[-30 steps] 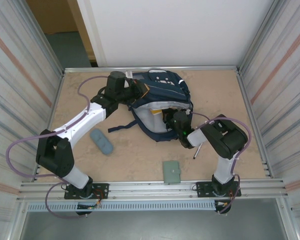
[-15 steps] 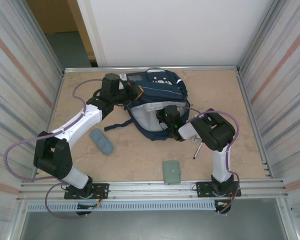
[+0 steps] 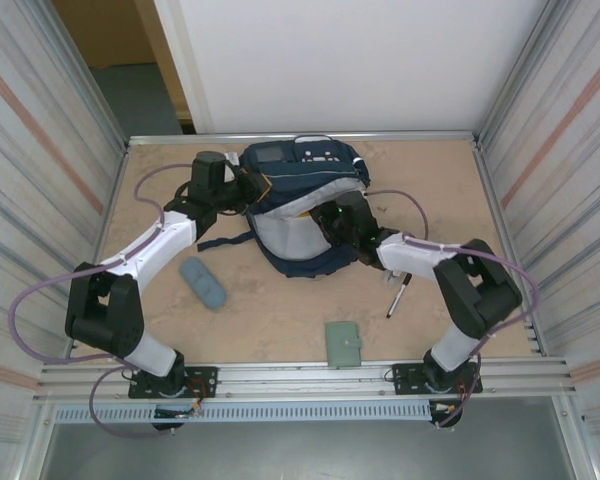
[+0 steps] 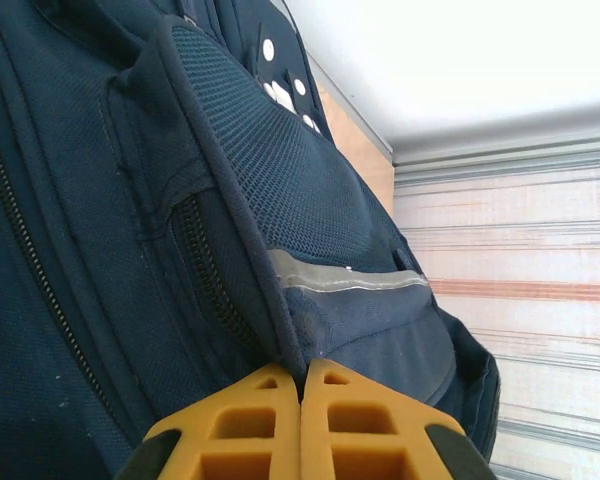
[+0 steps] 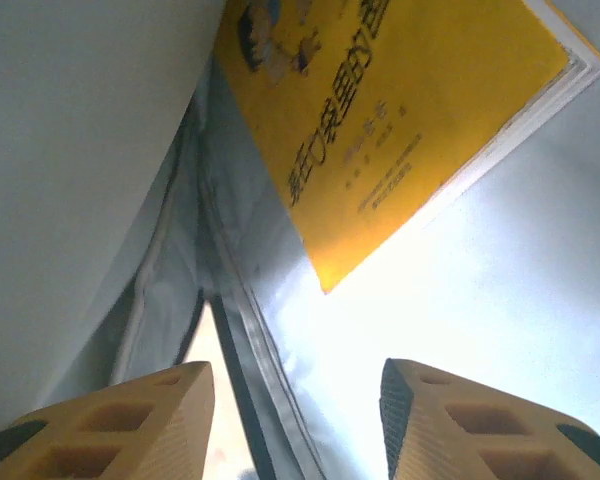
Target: Pack books, pencil case, and school supplies into a backpack
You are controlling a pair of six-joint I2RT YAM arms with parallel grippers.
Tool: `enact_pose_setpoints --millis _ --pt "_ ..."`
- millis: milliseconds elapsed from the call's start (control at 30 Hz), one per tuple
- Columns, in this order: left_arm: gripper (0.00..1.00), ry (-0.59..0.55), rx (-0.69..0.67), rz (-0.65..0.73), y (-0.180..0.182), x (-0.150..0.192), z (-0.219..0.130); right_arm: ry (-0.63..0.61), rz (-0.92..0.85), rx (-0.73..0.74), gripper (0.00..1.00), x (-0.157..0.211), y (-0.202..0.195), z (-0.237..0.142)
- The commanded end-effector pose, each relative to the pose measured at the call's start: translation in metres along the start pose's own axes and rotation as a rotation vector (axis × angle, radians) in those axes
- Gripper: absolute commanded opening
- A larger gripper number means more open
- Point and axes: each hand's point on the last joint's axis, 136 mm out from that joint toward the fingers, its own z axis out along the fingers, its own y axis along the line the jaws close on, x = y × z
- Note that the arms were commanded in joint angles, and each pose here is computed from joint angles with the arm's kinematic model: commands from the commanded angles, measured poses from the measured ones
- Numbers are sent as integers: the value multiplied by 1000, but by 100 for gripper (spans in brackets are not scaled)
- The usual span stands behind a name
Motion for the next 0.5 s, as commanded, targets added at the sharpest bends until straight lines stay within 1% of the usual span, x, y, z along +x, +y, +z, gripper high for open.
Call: enact_pose_setpoints --millis 0,133,233,333,400,433,467 --pt "0 -19 21 44 0 -6 3 49 -212 37 46 7 3 -33" --pt "0 -8 -4 39 15 -1 7 70 -281 79 47 17 -8 -67" --pt "0 0 -29 27 28 5 10 82 -371 132 47 23 -18 -99" --pt "0 35 -37 38 40 15 14 96 -454 182 49 21 -23 -134" --pt "0 68 -11 75 42 26 14 111 -531 198 51 18 -22 -155" --pt "6 68 -17 97 44 30 12 120 -567 206 52 17 -21 -162" --pt "14 64 -38 129 48 34 8 135 -608 213 53 18 -21 -167"
